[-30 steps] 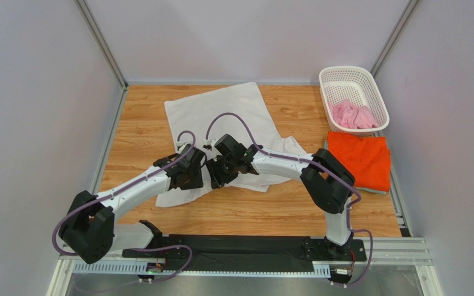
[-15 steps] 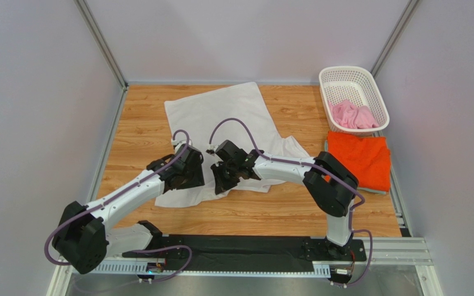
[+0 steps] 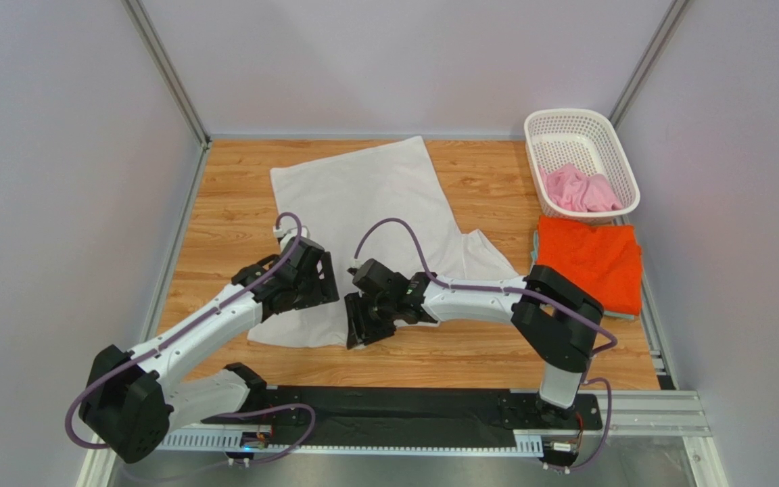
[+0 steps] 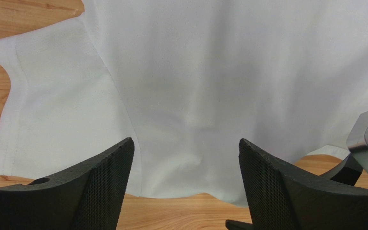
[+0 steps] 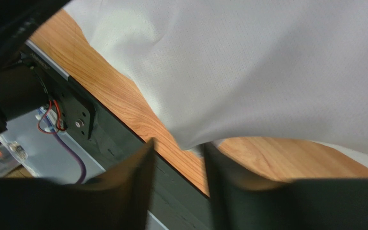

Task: Fold and stack the t-shirts
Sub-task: Flatten the tshirt out

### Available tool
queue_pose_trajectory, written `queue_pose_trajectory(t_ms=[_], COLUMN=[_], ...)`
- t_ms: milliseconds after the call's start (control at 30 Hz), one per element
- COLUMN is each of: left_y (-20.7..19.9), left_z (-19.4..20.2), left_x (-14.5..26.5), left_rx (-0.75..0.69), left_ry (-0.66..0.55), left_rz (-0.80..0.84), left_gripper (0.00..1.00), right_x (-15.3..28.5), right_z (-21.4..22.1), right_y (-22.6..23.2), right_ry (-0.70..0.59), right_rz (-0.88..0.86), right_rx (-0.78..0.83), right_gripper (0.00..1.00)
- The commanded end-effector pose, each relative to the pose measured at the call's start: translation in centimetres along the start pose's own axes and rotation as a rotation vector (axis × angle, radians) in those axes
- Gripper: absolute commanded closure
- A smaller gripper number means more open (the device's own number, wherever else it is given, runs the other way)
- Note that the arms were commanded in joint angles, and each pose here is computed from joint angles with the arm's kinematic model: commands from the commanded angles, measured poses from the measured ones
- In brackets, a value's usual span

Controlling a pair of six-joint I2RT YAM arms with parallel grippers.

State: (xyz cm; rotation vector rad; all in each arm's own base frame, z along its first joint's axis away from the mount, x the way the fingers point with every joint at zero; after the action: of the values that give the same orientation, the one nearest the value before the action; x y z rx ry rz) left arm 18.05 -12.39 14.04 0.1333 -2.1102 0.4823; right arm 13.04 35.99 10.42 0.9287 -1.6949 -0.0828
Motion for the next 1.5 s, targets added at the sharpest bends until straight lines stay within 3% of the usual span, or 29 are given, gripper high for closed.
queue_pose_trajectory(t_ms=[0, 133, 167, 367, 600, 800, 1067, 1100, 1133, 1200, 1233, 1367, 1467], left_y=[-0.1, 0.0, 0.0, -0.3, -0.5, 0.2, 1.0, 1.1, 1.2, 1.4, 1.5, 2.2, 2.7], left_z=[-0.4, -0.4, -0.4, -0.1, 0.6, 1.6, 2.7, 2.8, 2.8, 2.9, 3.0, 3.3, 3.6], left_x=[0.1, 0.0, 0.0, -0.7, -2.1, -3.3, -4.2, -4.3, -4.3, -4.4, -4.4, -4.3, -4.3], left_rx=[0.008, 0.0, 0.002, -0.011, -0.022, -0.018, -0.016, -0.014, -0.013, -0.012, -0.01, -0.01, -0.007], left_ry=[-0.016, -0.015, -0.017, 0.004, 0.037, 0.076, 0.111, 0.113, 0.114, 0.114, 0.119, 0.118, 0.128], left_rz=[-0.001, -0.005, -0.006, 0.009, 0.013, -0.02, -0.054, -0.058, -0.063, -0.073, -0.082, -0.112, -0.14], left_gripper=[0.13, 0.0, 0.0, 0.0, 0.0, 0.0, 0.0, 0.0, 0.0, 0.0, 0.0, 0.0, 0.0], right_x=[1.0, 3.4, 3.9, 7.4, 9.8, 10.1, 8.8, 8.6, 8.5, 8.2, 8.3, 9.6, 10.9], right_z=[-0.9, -1.4, -1.5, 0.5, 2.1, 0.8, 0.1, 0.3, 0.4, 0.9, 1.1, 1.4, 1.7], right_y=[0.9, 0.7, 0.3, -4.6, -11.5, -14.6, -17.6, -18.0, -18.1, -18.7, -19.0, -20.7, -21.5], right_ry=[-0.094, -0.151, -0.172, -0.197, -0.201, -0.252, -0.236, -0.224, -0.221, -0.206, -0.203, -0.21, -0.207], right_rz=[0.031, 0.11, 0.153, 0.455, 0.563, 0.543, 0.575, 0.584, 0.588, 0.609, 0.623, 0.667, 0.696], right_rx=[-0.025, 0.031, 0.037, -0.003, -0.177, -0.272, -0.366, -0.372, -0.375, -0.385, -0.386, -0.412, -0.4], right_gripper=[0.45, 0.31, 0.25, 0.17, 0.18, 0.23, 0.36, 0.41, 0.54, 0.67, 0.79, 0.98, 1.0])
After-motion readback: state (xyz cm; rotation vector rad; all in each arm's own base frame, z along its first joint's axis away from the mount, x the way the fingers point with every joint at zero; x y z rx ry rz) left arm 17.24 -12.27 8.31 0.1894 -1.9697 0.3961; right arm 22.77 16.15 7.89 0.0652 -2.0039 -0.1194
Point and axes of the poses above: each gripper's point midway between its finger pads, its own x axis back along the fingers, its own y axis along the line the jaws close on, z = x × y, the point moved 7 cm from there along x, back along the fingers, and after that the axes turned 10 degrees about x, right-handed, at the moved point
